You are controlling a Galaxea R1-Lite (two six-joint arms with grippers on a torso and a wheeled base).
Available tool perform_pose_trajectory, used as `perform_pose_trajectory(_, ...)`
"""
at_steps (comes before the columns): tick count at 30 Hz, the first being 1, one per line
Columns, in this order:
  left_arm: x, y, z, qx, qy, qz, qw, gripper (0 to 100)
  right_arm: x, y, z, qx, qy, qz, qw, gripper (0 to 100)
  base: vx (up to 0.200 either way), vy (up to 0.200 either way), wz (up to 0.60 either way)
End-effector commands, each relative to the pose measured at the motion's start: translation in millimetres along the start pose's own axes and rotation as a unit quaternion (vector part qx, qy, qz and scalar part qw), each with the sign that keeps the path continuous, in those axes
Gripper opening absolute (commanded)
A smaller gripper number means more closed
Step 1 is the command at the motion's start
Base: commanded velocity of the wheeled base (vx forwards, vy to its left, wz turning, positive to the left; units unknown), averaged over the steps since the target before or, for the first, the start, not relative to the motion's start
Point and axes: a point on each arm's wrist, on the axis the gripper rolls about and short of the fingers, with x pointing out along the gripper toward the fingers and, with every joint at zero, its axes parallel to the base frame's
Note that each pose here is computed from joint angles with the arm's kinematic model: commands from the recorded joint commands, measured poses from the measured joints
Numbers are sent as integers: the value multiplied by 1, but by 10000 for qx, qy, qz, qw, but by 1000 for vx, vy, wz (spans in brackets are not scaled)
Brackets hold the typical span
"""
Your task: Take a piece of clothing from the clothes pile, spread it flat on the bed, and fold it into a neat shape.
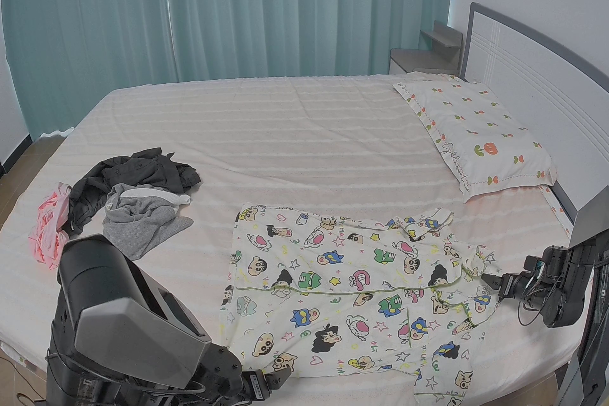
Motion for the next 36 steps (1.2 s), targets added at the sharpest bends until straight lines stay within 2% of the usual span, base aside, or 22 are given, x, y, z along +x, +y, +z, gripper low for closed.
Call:
perform_pose_trajectory(1,4,0,10,-137,-471,137,9987,100,0,0,1,-18,-49,4,10000,100,0,0,0)
perform_pose_trajectory(8,-1,-5,25,-391,-737,-57,9965,100,1,0,1,-21,-56,4,10000,100,0,0,0)
perform_pose_trajectory(12,6,-2,30,-640,-832,-19,9945,100,1,0,1,-21,-56,4,10000,100,0,0,0)
perform_pose_trajectory(17,19,13,26,-747,-454,98,9961,100,1,0,1,-21,-56,4,10000,100,0,0,0)
perform_pose_trajectory(20,19,14,27,-760,-463,110,9960,100,1,0,1,-21,-56,4,10000,100,0,0,0)
perform_pose_trajectory(26,24,18,45,-1108,-829,104,9903,100,1,0,1,-21,-56,4,10000,100,0,0,0)
perform_pose_trajectory(33,37,18,41,-1088,-793,147,9908,100,0,1,1,-25,-54,11,10000,100,0,0,0)
perform_pose_trajectory(36,46,17,44,-1123,-1062,256,9877,100,1,0,1,-25,-54,11,10000,100,0,0,0)
